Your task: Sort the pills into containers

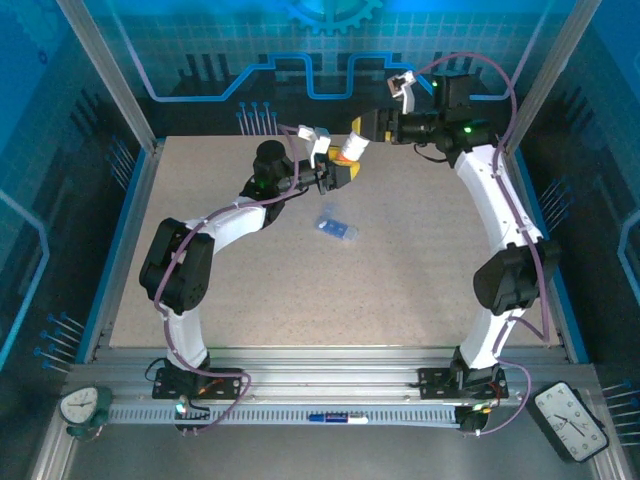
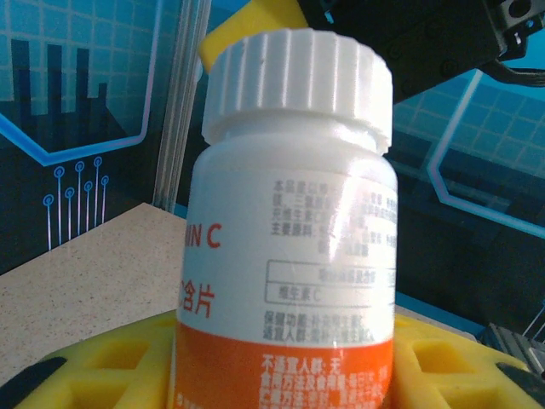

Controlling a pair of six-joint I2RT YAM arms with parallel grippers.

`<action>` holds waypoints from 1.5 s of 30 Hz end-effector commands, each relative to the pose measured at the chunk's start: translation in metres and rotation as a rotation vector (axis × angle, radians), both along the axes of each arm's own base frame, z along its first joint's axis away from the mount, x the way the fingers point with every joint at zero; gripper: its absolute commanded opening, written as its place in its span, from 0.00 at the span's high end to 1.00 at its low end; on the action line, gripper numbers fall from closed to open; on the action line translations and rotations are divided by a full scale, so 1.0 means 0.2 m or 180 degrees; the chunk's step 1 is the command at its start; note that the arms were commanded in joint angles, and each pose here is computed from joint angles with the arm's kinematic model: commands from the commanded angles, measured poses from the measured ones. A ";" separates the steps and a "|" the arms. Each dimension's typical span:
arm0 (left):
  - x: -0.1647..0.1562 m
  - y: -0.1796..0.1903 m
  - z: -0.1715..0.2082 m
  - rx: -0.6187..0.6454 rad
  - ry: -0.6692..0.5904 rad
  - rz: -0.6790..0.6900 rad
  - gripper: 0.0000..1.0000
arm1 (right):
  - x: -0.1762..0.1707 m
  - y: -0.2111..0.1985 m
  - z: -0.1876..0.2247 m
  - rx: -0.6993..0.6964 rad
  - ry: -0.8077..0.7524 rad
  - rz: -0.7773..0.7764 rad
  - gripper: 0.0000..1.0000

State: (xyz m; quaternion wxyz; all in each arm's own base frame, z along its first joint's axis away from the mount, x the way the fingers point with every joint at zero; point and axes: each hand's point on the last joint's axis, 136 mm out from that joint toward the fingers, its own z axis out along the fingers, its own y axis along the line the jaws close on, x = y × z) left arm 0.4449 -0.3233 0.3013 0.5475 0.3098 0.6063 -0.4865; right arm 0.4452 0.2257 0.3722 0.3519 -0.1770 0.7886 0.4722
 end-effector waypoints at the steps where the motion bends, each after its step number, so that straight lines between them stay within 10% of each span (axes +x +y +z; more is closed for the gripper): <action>1: -0.06 0.00 0.14 -0.0110 -0.0200 -0.0101 1.00 | -0.03 0.03 -0.01 -0.0031 0.0012 0.0125 0.27; 27: 0.01 0.00 0.17 -0.0079 -0.0322 0.0057 1.00 | -0.05 0.07 -0.29 -0.0505 0.0630 -0.0620 0.64; 38: 0.02 0.00 0.14 -0.0052 -0.0314 0.0086 1.00 | -0.08 0.14 -0.32 -0.0457 0.0851 -0.1051 0.60; 45: 0.01 0.00 0.13 -0.0039 -0.0289 0.0072 1.00 | -0.02 0.00 -0.10 -0.0298 0.0593 -0.1070 0.38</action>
